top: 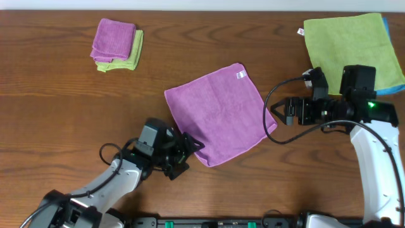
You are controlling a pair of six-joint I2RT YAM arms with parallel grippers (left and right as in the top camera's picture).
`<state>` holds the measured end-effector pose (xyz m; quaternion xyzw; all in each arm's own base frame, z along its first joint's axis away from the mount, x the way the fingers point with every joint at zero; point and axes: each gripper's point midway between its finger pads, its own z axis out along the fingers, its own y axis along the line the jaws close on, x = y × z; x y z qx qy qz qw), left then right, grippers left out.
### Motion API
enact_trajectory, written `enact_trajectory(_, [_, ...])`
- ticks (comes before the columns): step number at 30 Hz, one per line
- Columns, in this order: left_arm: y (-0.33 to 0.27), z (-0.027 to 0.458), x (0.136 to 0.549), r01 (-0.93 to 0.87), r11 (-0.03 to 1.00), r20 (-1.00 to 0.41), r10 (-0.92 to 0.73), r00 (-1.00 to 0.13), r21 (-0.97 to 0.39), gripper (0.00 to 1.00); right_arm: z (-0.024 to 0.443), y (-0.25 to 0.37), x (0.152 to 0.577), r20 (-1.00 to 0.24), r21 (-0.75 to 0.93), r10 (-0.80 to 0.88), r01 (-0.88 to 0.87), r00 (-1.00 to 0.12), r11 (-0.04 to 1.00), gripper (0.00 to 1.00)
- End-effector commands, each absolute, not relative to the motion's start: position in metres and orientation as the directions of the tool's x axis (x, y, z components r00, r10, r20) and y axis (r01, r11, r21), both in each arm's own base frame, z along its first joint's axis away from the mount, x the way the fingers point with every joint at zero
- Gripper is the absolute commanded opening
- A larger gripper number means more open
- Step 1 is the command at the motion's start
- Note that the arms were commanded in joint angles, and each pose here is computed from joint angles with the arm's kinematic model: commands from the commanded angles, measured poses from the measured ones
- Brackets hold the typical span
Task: Fold the cloth
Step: 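Grasp the near edge corners of the cloth with both grippers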
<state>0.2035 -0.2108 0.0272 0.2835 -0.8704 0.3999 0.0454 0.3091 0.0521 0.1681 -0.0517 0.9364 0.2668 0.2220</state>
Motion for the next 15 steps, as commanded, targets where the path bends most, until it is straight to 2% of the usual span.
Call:
enact_trajectory(1, [-0.209,0.019,0.205,-0.549,0.536,0.275,-0.508,-0.816,-0.641,0.98,0.170,0.053,0.308,-0.447,0.493,0.027,-0.221,-0.894,0.842,0.99])
enact_trajectory(6, [-0.212,0.015,0.206,-0.554,0.540,0.268,-0.518,-0.812,-0.634,0.99,0.170,0.053,0.308,-0.444,0.495,0.031,-0.216,-0.896,0.842,0.99])
enact_trajectory(13, [-0.226,-0.003,0.205,-0.592,0.519,0.332,-0.511,-0.793,-0.617,1.00,0.170,0.053,0.308,-0.444,0.495,0.031,-0.216,-0.895,0.842,0.99])
enact_trajectory(15, [-0.231,-0.005,0.208,-0.583,0.511,0.332,-0.501,-0.799,-0.632,0.91,0.170,0.053,0.308,-0.443,0.495,0.031,-0.215,-0.896,0.842,0.99])
